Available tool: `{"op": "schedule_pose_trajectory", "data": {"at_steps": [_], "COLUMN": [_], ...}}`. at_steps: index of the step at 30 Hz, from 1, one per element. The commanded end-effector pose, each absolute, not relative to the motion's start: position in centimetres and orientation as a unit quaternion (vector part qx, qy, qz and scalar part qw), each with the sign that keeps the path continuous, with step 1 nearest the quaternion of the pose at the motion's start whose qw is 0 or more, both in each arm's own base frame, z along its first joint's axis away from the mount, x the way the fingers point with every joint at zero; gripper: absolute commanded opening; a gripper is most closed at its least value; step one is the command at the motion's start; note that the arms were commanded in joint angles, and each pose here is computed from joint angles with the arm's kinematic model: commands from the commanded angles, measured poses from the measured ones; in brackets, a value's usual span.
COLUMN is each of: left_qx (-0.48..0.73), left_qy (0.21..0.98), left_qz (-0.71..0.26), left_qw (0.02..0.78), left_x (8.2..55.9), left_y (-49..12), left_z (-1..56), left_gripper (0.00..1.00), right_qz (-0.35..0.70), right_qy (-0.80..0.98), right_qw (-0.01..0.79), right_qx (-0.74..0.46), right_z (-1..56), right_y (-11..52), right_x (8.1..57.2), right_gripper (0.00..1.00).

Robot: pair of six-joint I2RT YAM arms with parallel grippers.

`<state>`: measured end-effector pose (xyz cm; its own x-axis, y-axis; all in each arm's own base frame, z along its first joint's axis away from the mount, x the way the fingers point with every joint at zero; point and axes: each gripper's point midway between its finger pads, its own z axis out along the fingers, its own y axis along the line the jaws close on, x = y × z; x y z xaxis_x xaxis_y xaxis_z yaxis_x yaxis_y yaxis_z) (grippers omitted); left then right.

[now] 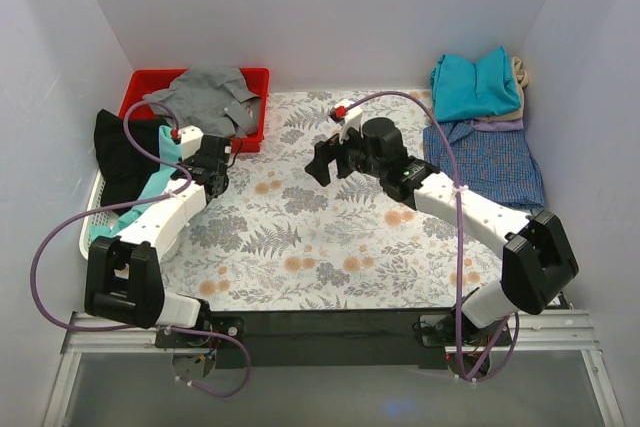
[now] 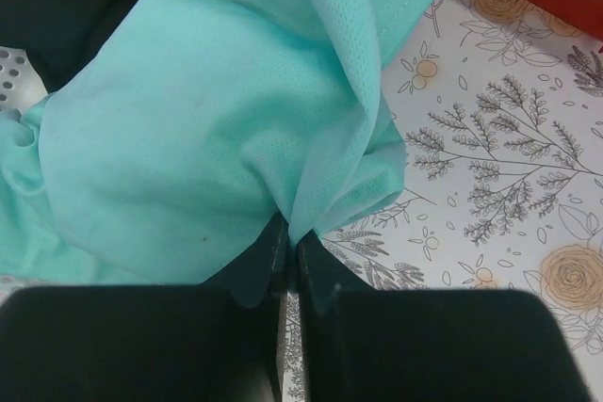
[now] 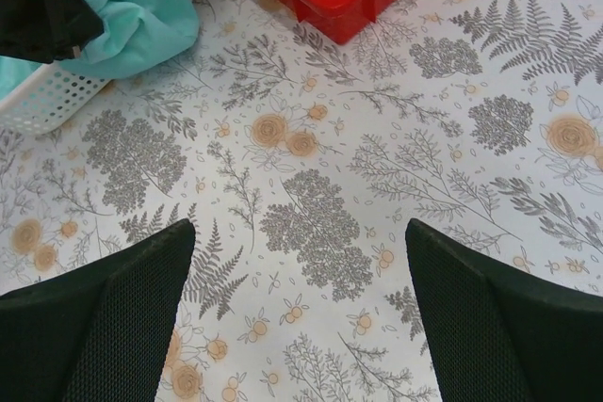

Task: Fold and stack the t-shirts
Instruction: Grab the tshirt from the pile, then move the tshirt to the center of the board

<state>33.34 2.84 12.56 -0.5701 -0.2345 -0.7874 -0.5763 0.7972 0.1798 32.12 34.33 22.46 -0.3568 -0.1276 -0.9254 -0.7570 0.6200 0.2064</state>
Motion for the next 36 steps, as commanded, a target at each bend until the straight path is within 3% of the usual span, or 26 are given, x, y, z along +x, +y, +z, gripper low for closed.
{"op": "schedule_pose_trajectory", "data": {"at_steps": [1, 6, 8, 12, 17, 20, 24, 28, 31, 32, 34, 36], "left_qx": [-0.247, -0.185, -0.160, -0.070, 0.077, 0.124, 0.141, 0.143, 0.132, 0.133, 0.116, 0.081], "left_qy": [0.845, 0.835, 0.811, 0.763, 0.710, 0.700, 0.718, 0.752, 0.778, 0.798, 0.816, 0.827], "left_qz": [0.190, 0.033, -0.033, -0.178, -0.363, -0.431, -0.476, -0.506, -0.498, -0.490, -0.469, -0.457], "left_qw": [0.435, 0.516, 0.562, 0.617, 0.599, 0.555, 0.488, 0.397, 0.359, 0.325, 0.318, 0.316], "left_x": [35.1, 37.5, 38.1, 36.2, 31.1, 29.1, 28.0, 26.3, 25.4, 24.0, 23.2, 22.9], "left_y": [2.5, -2.3, -4.3, -9.2, -16.2, -18.6, -20.7, -23.6, -25.2, -26.1, -26.3, -25.4], "left_z": [15.9, 24.3, 30.1, 39.9, 46.8, 46.5, 42.0, 33.5, 28.9, 25.6, 23.1, 21.3], "left_gripper": [0.00, 0.00, 0.00, 0.00, 0.00, 0.00, 0.00, 0.00, 0.01, 0.09, 0.00, 0.00], "right_qz": [0.312, 0.292, 0.288, 0.281, 0.212, 0.146, 0.087, 0.084, 0.082, 0.083, 0.087, 0.116], "right_qy": [0.744, 0.759, 0.762, 0.770, 0.791, 0.790, 0.779, 0.772, 0.778, 0.781, 0.785, 0.789], "right_qw": [0.518, 0.514, 0.512, 0.510, 0.539, 0.582, 0.619, 0.630, 0.623, 0.619, 0.613, 0.602], "right_qx": [-0.284, -0.274, -0.271, -0.261, -0.200, -0.123, -0.050, -0.029, -0.015, -0.015, -0.022, -0.045], "right_z": [24.1, 22.5, 22.1, 21.5, 21.3, 24.0, 27.0, 28.5, 28.1, 27.8, 27.1, 26.6], "right_y": [33.0, 31.9, 31.6, 30.8, 26.9, 22.4, 17.3, 15.1, 13.9, 13.9, 13.8, 15.0], "right_x": [32.5, 32.6, 32.6, 32.2, 33.0, 33.1, 32.0, 30.3, 29.1, 28.8, 28.3, 27.9], "right_gripper": [0.97, 0.97, 0.97, 0.96, 0.96, 0.96, 0.96, 0.94, 0.93, 0.93, 0.93, 0.94]}}
